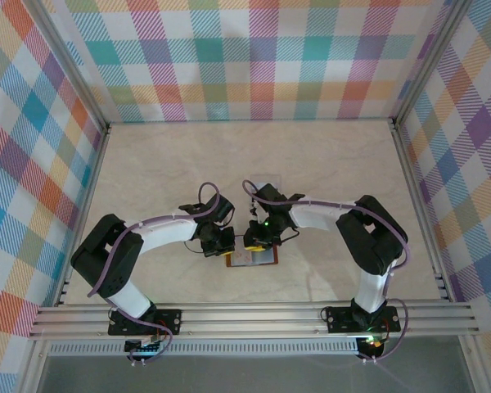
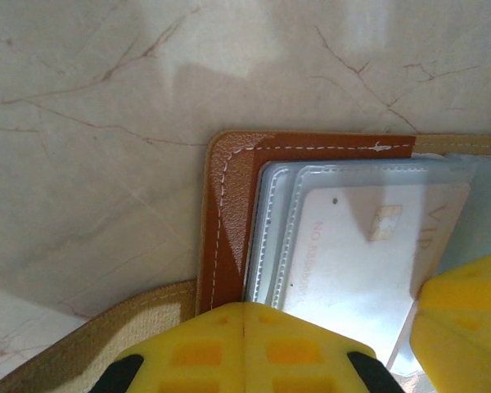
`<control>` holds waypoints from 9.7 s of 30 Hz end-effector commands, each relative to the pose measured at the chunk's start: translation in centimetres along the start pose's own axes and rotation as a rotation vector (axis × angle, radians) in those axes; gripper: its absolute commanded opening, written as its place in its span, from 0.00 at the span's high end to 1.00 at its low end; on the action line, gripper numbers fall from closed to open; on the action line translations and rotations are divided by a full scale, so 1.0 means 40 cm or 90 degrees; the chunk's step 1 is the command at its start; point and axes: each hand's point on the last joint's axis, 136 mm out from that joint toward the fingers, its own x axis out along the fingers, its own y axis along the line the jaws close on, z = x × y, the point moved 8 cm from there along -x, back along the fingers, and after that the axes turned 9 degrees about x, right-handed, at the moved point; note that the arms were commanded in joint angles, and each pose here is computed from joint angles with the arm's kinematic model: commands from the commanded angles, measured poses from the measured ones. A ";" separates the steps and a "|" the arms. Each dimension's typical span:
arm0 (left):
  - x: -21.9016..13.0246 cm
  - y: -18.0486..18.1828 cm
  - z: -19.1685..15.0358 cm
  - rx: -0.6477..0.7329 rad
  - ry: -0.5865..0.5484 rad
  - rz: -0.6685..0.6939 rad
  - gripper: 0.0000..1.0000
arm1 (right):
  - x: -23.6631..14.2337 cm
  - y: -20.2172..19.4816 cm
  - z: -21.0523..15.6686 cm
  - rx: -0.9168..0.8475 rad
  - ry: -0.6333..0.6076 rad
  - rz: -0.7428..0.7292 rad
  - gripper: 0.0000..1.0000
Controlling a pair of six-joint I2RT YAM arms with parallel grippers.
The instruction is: Take the credit cards out of the card holder
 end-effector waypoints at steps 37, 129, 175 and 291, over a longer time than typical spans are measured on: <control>-0.023 -0.070 0.007 0.041 -0.004 0.000 0.93 | -0.050 -0.001 0.003 -0.013 -0.029 -0.007 0.75; -0.084 -0.026 0.014 0.058 -0.051 0.084 0.91 | -0.280 -0.008 0.006 -0.345 -0.122 -0.143 1.00; -0.082 0.086 -0.006 -0.008 -0.038 0.063 0.90 | -0.385 0.156 0.329 -1.006 -0.022 -0.402 1.00; 0.001 0.070 0.021 -0.026 0.009 -0.012 0.94 | 0.064 0.108 0.016 0.076 -0.003 0.078 0.97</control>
